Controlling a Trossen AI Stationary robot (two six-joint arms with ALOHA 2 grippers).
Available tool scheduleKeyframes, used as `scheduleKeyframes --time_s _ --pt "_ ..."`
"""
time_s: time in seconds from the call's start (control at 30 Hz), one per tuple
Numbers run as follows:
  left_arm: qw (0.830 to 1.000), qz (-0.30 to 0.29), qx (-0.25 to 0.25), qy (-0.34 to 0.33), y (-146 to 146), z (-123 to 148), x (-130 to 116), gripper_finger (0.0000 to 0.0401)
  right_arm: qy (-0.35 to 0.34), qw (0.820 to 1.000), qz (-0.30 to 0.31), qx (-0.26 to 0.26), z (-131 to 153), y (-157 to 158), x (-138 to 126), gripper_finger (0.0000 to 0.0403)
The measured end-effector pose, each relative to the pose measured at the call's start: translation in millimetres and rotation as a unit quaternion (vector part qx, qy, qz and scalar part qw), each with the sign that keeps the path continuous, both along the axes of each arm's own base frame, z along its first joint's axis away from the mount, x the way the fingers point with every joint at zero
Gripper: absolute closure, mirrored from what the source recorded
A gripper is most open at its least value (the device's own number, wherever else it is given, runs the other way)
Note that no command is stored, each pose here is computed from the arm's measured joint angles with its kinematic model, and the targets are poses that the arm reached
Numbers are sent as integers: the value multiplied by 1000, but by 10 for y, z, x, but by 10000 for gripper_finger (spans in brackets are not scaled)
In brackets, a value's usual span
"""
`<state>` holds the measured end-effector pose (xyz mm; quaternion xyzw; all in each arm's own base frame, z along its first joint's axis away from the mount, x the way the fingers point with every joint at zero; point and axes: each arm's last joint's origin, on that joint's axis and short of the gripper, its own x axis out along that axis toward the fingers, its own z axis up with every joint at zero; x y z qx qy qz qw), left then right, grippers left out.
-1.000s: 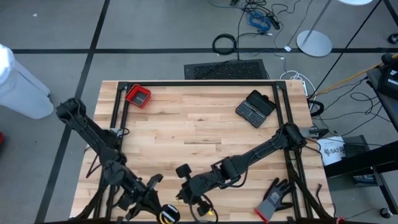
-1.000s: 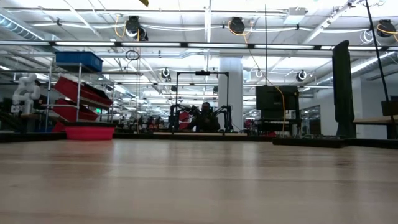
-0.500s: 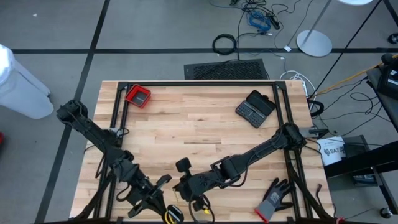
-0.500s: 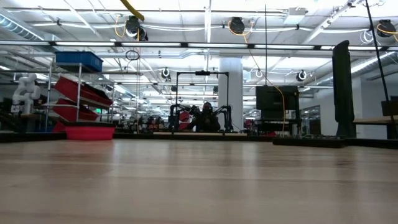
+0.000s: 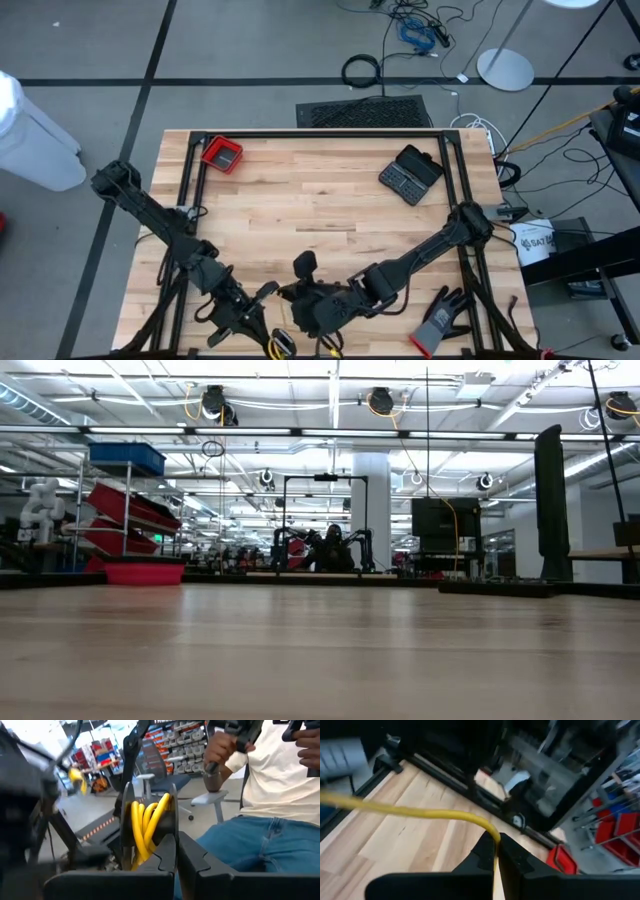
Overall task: Coil cords
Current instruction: Coil the yellow cable wire onto the spool
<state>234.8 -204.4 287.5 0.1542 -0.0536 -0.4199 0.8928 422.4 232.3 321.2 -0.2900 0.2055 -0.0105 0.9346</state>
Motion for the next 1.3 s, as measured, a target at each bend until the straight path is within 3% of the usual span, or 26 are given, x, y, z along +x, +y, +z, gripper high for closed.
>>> scheduleKeyframes --time_s 0.4,0.57,1.3 --pt "1000 0 -1 29 39 -35 30 397 -4 1000 21 -9 57 110 -61 402" --pt "1000 -14 2 14 34 -21 25 397 6 998 63 -1 52 135 -61 402" --pt "1000 -22 -3 -15 32 22 23 397 22 995 98 20 -104 138 52 402"
